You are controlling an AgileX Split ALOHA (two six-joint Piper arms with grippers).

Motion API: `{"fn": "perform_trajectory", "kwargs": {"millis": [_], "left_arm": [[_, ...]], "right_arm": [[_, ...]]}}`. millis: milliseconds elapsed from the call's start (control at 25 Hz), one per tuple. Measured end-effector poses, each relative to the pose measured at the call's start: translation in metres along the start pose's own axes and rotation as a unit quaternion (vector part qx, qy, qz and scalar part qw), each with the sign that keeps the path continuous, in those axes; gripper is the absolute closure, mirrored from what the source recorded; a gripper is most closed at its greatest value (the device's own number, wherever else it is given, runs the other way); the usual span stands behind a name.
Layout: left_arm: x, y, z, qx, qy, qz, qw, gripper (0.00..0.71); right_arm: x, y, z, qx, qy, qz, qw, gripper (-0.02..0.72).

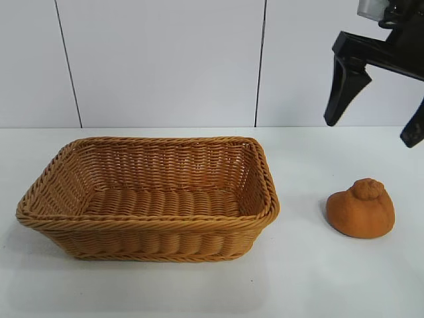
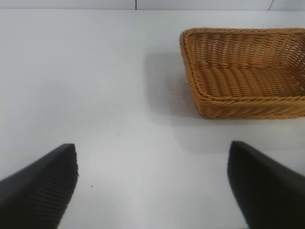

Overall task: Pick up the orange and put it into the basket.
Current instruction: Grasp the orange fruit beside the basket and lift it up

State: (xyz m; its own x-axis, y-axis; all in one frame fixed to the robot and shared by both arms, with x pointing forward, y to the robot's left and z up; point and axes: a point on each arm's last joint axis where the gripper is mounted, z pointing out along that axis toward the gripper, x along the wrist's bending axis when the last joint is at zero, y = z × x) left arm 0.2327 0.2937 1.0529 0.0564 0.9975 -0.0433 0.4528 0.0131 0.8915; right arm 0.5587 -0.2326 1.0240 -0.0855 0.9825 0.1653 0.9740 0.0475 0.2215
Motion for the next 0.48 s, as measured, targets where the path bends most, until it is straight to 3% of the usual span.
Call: {"fn": "perform_trajectory", "kwargs": {"millis": [480], "left_arm": [[0.000, 0.000, 0.000, 0.000, 0.000, 0.000, 1.000, 0.098]], "right_arm": [[-0.027, 0.018, 0.083, 0.038, -0.034, 0.025, 0.998, 0.021]]}}
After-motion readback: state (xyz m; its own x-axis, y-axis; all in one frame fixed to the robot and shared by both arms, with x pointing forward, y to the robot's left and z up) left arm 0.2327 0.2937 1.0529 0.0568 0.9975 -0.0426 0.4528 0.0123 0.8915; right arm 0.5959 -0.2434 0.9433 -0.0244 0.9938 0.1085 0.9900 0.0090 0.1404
